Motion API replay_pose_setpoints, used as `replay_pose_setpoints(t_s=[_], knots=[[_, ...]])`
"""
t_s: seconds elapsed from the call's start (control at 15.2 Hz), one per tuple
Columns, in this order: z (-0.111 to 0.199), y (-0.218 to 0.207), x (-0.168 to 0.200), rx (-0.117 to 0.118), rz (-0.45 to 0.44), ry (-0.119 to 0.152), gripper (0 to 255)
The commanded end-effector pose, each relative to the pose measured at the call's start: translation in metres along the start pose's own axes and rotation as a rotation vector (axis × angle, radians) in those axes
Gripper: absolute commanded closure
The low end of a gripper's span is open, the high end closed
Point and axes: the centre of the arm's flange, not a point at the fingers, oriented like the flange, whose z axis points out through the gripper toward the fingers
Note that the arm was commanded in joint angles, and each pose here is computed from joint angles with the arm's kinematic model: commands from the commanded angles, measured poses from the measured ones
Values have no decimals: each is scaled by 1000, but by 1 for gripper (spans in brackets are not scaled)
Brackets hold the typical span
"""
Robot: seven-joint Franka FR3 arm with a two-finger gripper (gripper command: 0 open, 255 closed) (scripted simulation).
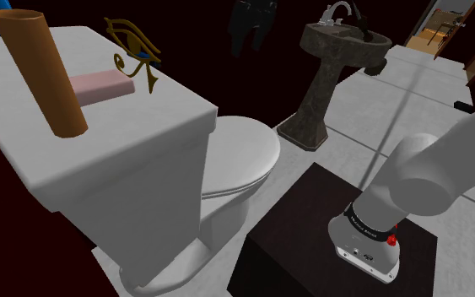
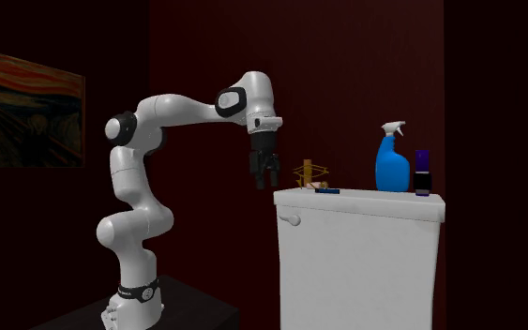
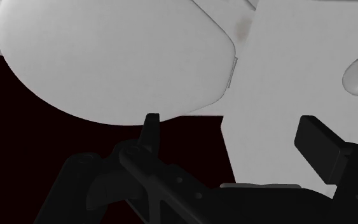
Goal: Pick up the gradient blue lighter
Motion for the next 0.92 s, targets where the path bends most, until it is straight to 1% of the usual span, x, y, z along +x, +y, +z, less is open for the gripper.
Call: replay_pose_setpoints(t_s=[0.0,0.86], knots=[[2,-20,18,14,0,-1,0],[-5,-143,124,95,-2,-9,0]])
